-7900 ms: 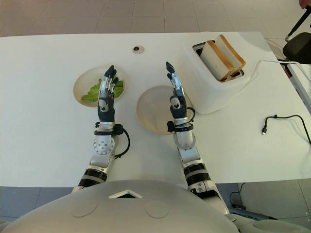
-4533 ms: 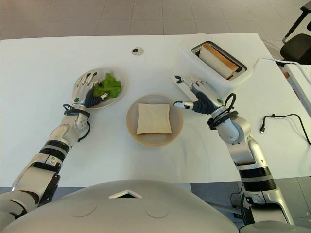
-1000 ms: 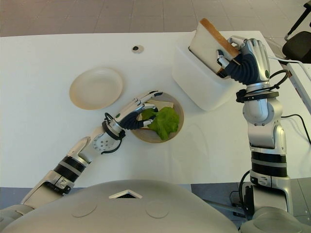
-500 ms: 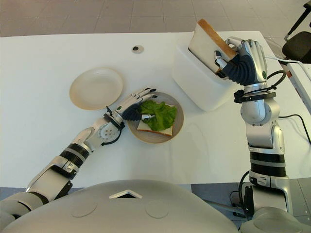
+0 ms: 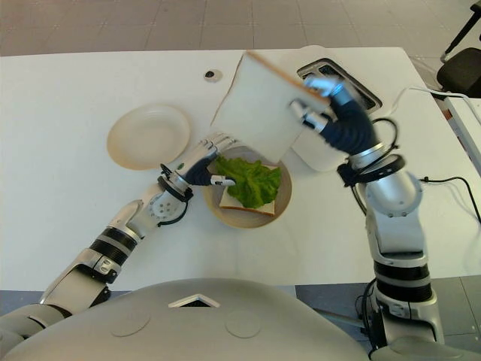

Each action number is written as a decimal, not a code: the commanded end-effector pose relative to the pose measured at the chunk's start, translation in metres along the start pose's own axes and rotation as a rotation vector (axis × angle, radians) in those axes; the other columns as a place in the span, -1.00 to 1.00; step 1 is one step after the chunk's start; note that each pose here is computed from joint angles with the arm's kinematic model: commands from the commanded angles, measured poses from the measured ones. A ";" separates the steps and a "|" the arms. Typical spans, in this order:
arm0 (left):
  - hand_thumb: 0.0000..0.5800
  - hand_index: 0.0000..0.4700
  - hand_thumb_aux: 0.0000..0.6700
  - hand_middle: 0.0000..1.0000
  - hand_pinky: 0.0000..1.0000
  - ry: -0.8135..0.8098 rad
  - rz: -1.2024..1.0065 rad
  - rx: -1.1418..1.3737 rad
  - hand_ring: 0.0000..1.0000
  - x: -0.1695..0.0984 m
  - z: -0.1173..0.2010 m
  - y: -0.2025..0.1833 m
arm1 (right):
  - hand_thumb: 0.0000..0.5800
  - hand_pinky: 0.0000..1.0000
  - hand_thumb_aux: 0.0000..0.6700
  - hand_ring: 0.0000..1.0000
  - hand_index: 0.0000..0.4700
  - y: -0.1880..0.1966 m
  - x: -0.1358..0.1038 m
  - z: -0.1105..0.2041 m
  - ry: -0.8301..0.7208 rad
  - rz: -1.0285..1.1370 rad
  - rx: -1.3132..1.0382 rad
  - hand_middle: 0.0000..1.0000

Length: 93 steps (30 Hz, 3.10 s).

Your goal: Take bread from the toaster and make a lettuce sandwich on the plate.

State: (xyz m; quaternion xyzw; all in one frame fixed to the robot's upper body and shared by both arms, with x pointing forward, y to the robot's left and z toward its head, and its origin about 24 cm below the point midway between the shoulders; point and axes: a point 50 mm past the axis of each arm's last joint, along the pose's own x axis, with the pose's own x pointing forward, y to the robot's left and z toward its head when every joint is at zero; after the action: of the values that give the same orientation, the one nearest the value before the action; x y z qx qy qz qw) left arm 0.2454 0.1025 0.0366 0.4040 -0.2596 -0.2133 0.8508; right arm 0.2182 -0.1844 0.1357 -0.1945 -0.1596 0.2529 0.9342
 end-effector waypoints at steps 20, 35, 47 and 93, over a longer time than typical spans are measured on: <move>-1.00 -1.00 -1.00 -1.00 -1.00 -0.211 -0.740 -0.059 -1.00 -0.095 0.046 -0.056 | 0.76 0.65 0.30 0.65 0.30 0.041 -0.004 -0.097 0.341 0.290 -0.344 0.65; -1.00 -1.00 -1.00 -1.00 -1.00 -0.125 -0.564 -0.008 -1.00 -0.074 0.026 -0.032 | -1.00 -1.00 -1.00 -1.00 -1.00 0.018 -0.013 -0.013 -0.083 -0.018 -0.410 -1.00; 1.00 1.00 1.00 1.00 1.00 -0.381 -0.481 -0.895 1.00 -0.094 0.097 0.019 | 1.00 1.00 1.00 1.00 1.00 0.102 -0.094 -0.002 -0.103 0.799 0.156 1.00; -1.00 -1.00 -1.00 -1.00 -1.00 0.037 0.340 -0.773 -1.00 -0.039 0.029 0.001 | -1.00 -1.00 -1.00 -1.00 -1.00 0.074 -0.008 -0.058 -0.036 -0.230 0.014 -1.00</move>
State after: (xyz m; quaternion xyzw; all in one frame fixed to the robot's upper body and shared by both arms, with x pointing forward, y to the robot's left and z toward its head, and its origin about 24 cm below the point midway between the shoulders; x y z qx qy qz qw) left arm 0.1931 0.1081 0.0493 0.0061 -0.2333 -0.1640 0.9585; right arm 0.2001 -0.1457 0.0493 -0.1688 -0.1837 0.1665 0.9540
